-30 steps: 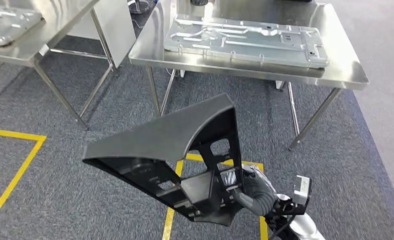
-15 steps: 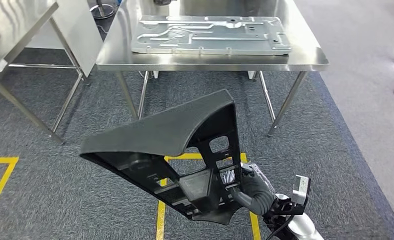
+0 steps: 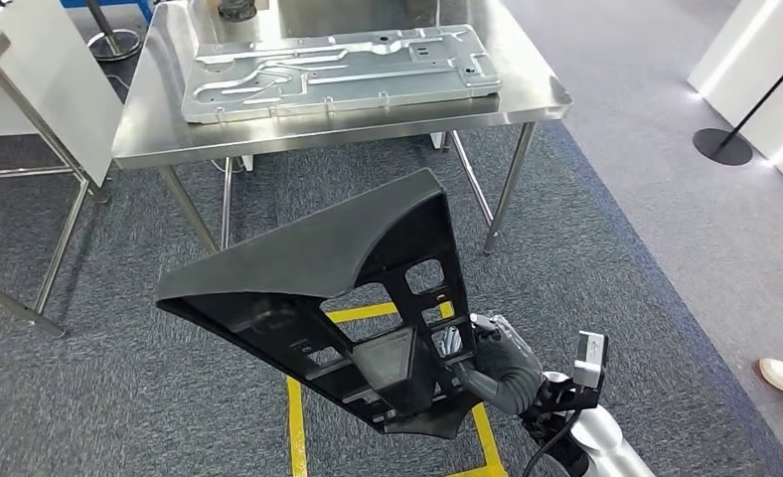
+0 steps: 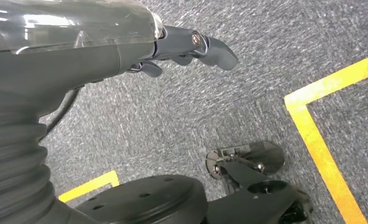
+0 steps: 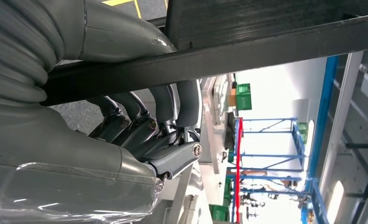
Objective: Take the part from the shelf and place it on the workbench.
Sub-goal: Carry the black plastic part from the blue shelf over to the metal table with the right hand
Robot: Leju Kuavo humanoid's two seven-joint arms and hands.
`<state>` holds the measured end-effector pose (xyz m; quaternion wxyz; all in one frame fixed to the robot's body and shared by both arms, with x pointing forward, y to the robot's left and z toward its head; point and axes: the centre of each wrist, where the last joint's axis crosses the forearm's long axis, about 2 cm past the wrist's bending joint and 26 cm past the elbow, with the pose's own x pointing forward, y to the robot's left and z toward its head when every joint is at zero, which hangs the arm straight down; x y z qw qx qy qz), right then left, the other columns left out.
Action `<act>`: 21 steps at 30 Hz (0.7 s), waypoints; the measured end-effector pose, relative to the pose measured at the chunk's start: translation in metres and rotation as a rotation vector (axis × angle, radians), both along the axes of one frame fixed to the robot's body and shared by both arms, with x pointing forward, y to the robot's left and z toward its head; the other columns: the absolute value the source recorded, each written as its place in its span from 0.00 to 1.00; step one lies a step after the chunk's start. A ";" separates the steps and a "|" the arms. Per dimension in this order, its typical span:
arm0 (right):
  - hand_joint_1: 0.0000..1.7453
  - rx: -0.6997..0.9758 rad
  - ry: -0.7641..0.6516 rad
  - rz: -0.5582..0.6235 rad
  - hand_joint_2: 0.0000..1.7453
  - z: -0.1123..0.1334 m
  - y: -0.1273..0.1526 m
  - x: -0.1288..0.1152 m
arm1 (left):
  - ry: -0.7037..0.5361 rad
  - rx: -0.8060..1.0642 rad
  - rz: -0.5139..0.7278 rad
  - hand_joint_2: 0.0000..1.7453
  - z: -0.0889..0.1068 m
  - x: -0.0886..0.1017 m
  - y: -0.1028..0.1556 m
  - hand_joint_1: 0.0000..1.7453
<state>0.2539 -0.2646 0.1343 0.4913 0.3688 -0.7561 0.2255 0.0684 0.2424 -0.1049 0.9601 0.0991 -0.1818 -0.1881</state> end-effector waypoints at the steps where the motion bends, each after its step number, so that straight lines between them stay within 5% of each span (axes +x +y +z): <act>1: 1.00 0.002 0.003 -0.003 1.00 -0.001 0.000 0.000 | -0.001 -0.002 -0.002 1.00 0.000 0.001 -0.001 0.00; 10: 1.00 0.019 0.027 -0.034 1.00 -0.011 0.000 -0.003 | 0.196 -0.010 0.024 1.00 -0.001 -0.003 -0.004 0.00; 21: 1.00 0.022 0.024 -0.039 1.00 -0.011 -0.001 -0.003 | 0.204 -0.011 0.041 1.00 0.000 0.001 -0.003 0.00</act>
